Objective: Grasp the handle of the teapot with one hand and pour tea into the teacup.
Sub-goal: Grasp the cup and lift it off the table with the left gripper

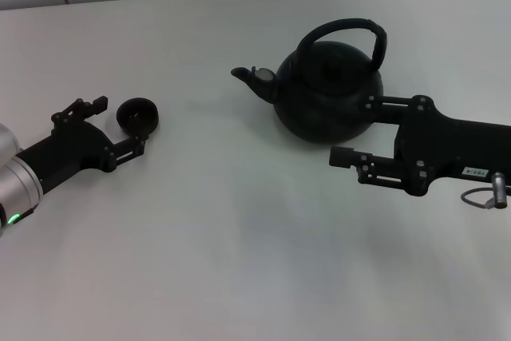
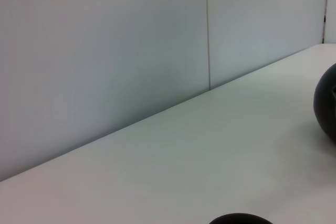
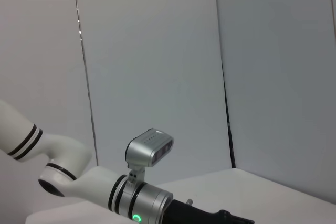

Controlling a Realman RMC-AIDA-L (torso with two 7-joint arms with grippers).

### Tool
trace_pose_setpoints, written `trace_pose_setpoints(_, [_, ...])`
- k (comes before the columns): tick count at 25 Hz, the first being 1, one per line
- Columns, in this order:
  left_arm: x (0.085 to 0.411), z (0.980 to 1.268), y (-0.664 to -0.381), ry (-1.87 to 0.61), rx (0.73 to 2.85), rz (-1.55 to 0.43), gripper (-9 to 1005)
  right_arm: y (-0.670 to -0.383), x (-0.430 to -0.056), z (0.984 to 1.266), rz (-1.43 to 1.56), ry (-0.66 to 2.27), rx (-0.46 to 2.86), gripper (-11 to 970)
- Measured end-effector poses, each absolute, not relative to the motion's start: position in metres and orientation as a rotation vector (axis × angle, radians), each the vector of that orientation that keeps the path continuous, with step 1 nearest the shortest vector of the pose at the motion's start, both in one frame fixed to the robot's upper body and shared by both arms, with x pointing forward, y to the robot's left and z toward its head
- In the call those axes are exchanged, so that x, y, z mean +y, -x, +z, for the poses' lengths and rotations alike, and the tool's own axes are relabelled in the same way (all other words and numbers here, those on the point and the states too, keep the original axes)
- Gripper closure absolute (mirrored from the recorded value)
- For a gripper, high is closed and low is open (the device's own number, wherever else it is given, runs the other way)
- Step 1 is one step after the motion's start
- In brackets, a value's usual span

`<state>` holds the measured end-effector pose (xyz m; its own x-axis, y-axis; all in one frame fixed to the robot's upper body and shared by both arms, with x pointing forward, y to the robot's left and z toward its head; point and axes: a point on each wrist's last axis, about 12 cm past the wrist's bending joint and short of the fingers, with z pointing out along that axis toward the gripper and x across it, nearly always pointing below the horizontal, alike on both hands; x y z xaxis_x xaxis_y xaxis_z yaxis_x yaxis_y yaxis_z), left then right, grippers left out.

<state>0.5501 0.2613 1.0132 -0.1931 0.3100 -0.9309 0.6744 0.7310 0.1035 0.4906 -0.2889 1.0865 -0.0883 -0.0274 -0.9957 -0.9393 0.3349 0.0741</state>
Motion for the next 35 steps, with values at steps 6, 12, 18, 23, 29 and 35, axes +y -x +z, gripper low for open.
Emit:
trace_pose_setpoints(6, [0.2590,1.0142,-0.5526,-0.787,1.787,-0.395,215,-0.4924,-0.2885,1.0882,0.988,0.941,1.433,370])
trace_pose_setpoints(12, [0.2591,1.0134,-0.5539,-0.788,1.799,-0.385,220,-0.4942,-0.2881,1.0896,0.987,0.946,1.428,370])
trace_pose_setpoints(18, [0.2567,1.0119,-0.5529,-0.809,1.806,-0.392,225,-0.4956,-0.2875,1.0906,0.987,0.950,1.425,369])
trace_pose_setpoints(23, [0.2534,1.0113,-0.5528,-0.839,1.805,-0.397,229,-0.4967,-0.2868,1.0912,0.987,0.953,1.422,368])
trace_pose_setpoints(29, [0.2523,1.0124,-0.5550,-0.842,1.803,-0.394,234,-0.4969,-0.2868,1.0913,0.986,0.953,1.422,367])
trace_pose_setpoints(35, [0.2515,1.0135,-0.5582,-0.845,1.806,-0.382,238,-0.4965,-0.2871,1.0910,0.986,0.952,1.424,368])
